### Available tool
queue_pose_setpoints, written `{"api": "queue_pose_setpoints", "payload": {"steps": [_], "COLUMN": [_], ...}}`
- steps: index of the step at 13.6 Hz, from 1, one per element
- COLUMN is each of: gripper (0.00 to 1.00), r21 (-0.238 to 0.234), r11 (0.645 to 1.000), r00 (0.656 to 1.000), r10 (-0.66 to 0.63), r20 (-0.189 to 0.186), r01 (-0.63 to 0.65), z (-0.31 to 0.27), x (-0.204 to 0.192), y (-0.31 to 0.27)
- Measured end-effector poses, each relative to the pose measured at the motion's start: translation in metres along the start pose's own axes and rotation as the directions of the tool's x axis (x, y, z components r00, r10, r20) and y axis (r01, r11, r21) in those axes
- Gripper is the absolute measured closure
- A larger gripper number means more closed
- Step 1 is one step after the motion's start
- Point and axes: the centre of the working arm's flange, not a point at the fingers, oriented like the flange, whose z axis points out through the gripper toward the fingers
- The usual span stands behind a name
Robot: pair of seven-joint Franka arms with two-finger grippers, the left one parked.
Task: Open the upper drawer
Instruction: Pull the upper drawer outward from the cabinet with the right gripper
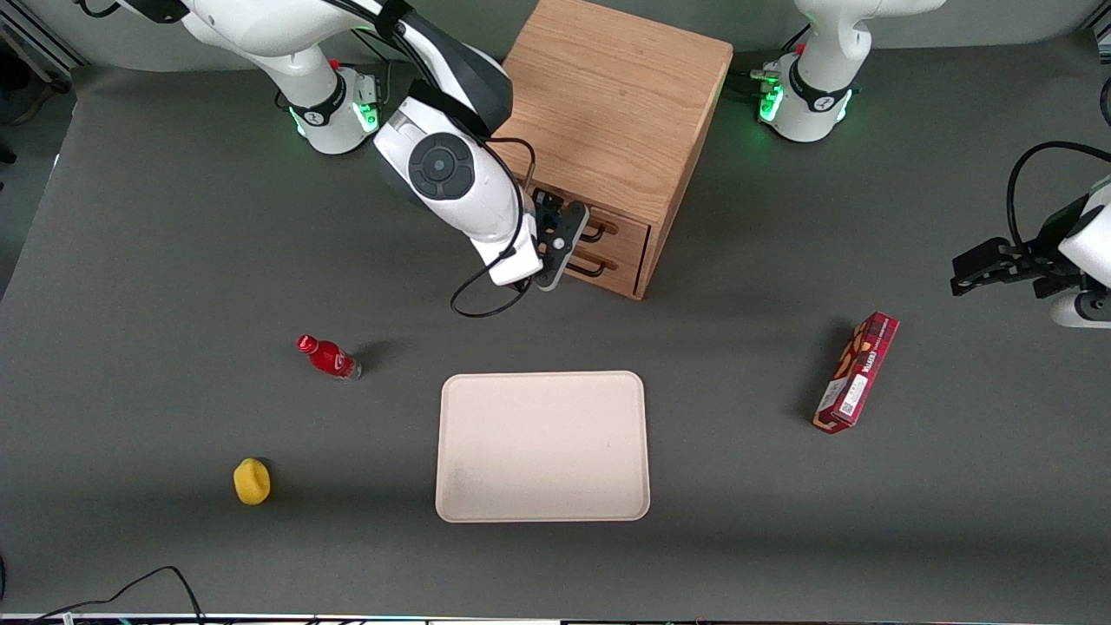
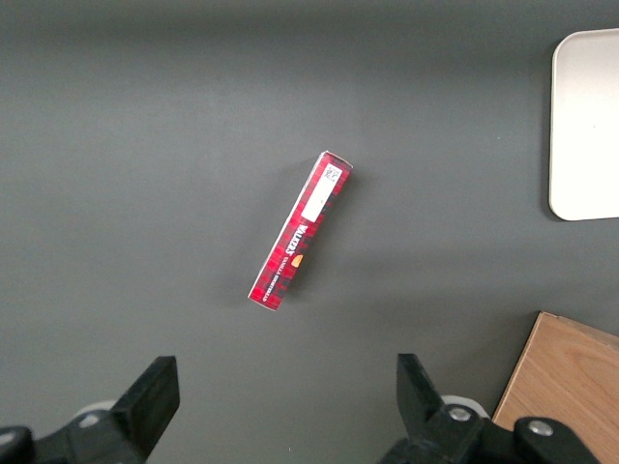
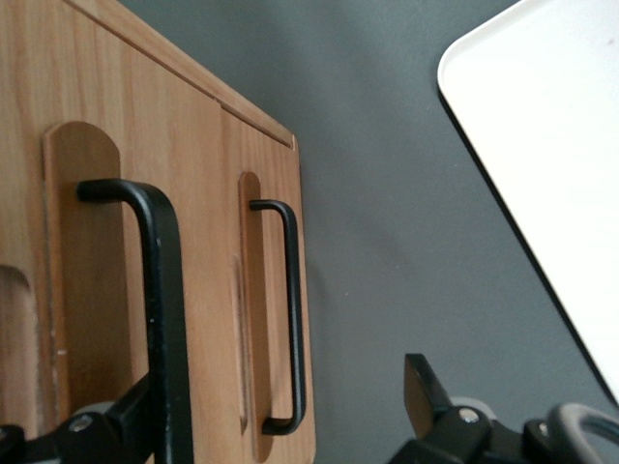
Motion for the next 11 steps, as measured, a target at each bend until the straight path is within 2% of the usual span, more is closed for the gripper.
{"api": "queue_pose_setpoints", "payload": {"steps": [6,11], "gripper": [0.00,0.00], "r21": [-0.044,-0.103], "r11": [0.999,0.994], "r00": [0.999,0.997], "r10": [0.024,0.029], "r20": [-0.040,-0.066], "r01": [-0.025,-0.036], "z": [-0.010,-0.030], "x": [-0.008,-0.016], "y": [0.057,0.103]}}
